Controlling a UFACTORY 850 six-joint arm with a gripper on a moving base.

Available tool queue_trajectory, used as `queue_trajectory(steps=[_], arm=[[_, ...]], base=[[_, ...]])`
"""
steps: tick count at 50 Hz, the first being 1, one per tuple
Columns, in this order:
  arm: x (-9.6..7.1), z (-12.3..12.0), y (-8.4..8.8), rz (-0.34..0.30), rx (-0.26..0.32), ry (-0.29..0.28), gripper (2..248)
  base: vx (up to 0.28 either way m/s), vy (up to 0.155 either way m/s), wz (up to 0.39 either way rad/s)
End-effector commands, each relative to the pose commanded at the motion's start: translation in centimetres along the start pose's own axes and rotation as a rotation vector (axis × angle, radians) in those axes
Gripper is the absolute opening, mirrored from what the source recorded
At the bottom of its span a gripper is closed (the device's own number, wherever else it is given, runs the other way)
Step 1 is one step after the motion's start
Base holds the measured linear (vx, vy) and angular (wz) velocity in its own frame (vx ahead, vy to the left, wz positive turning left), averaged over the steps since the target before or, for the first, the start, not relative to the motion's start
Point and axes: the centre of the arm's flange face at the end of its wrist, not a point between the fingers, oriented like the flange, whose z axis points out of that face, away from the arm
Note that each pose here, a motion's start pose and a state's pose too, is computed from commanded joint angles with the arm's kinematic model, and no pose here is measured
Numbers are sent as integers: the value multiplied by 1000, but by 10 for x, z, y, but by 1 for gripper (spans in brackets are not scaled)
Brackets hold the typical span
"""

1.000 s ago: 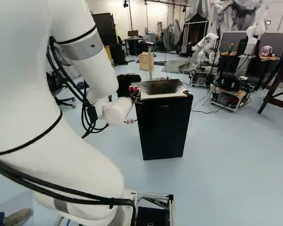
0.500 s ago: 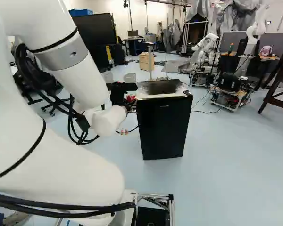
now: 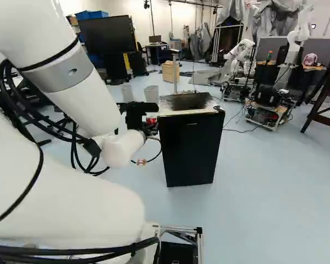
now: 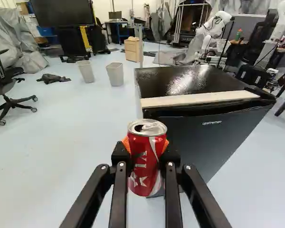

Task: Grab a drink from the fridge

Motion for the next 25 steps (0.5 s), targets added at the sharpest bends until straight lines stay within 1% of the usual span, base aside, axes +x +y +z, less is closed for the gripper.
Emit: queue_trajectory(steps=[25], arm=[[-1,-2,0,1,0,-3,75]], base=[[0,0,0]])
